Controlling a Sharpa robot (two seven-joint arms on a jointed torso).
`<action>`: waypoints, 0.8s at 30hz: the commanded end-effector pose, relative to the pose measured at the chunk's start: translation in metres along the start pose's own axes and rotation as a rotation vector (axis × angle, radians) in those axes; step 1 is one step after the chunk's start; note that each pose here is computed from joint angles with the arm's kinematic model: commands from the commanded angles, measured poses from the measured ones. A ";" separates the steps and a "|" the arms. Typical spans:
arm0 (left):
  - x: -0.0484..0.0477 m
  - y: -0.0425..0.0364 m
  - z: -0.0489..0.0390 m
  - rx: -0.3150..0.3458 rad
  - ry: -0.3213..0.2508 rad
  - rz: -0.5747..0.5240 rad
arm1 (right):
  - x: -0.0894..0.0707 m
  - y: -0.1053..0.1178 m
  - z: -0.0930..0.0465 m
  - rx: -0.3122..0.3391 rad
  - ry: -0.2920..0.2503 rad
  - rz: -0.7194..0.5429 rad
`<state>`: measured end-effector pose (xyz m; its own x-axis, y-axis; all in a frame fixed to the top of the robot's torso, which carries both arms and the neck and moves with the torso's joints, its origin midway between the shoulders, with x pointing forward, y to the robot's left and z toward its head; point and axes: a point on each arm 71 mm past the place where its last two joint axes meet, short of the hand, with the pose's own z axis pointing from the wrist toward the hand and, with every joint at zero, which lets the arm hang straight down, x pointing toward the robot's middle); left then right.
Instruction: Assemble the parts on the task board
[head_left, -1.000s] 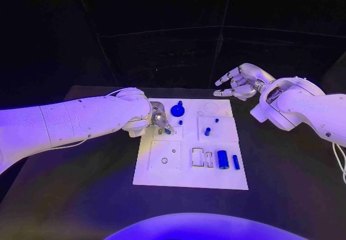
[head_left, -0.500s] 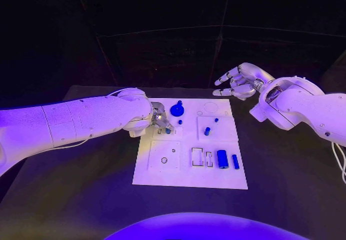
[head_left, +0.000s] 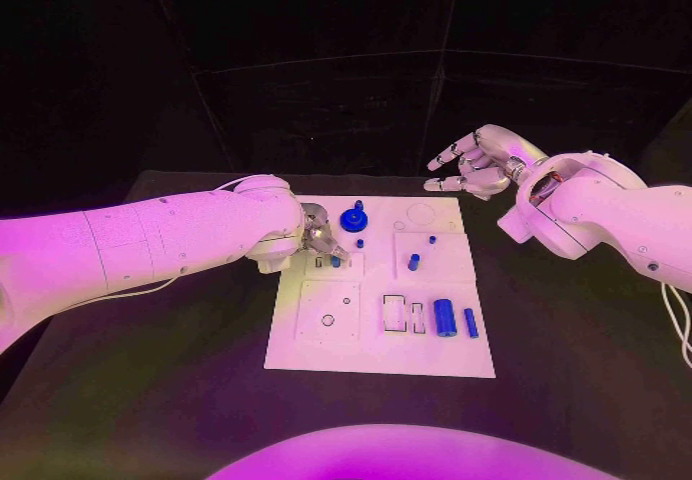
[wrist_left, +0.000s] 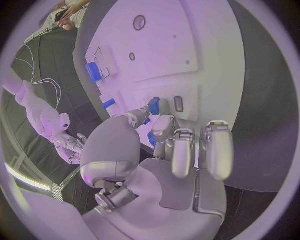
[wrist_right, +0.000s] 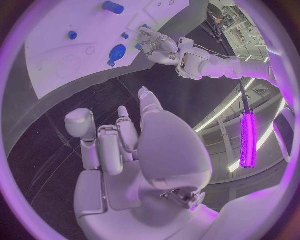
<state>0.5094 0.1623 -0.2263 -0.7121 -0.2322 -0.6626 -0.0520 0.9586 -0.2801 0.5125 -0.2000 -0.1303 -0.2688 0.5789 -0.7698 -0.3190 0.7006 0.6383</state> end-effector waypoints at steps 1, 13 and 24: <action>-0.0009 0.0016 0.0000 -0.013 0.000 -0.003 | -0.001 0.002 0.000 -0.006 0.002 -0.002; -0.0021 0.0043 -0.0037 -0.002 -0.017 -0.017 | -0.001 0.001 0.000 -0.007 0.001 -0.002; -0.0177 0.0050 -0.0180 0.030 -0.059 -0.053 | -0.001 0.001 0.001 -0.007 0.000 -0.003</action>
<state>0.5084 0.1752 -0.2074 -0.6797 -0.2758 -0.6797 -0.0659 0.9458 -0.3178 0.5135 -0.2003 -0.1306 -0.2674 0.5789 -0.7703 -0.3174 0.7020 0.6376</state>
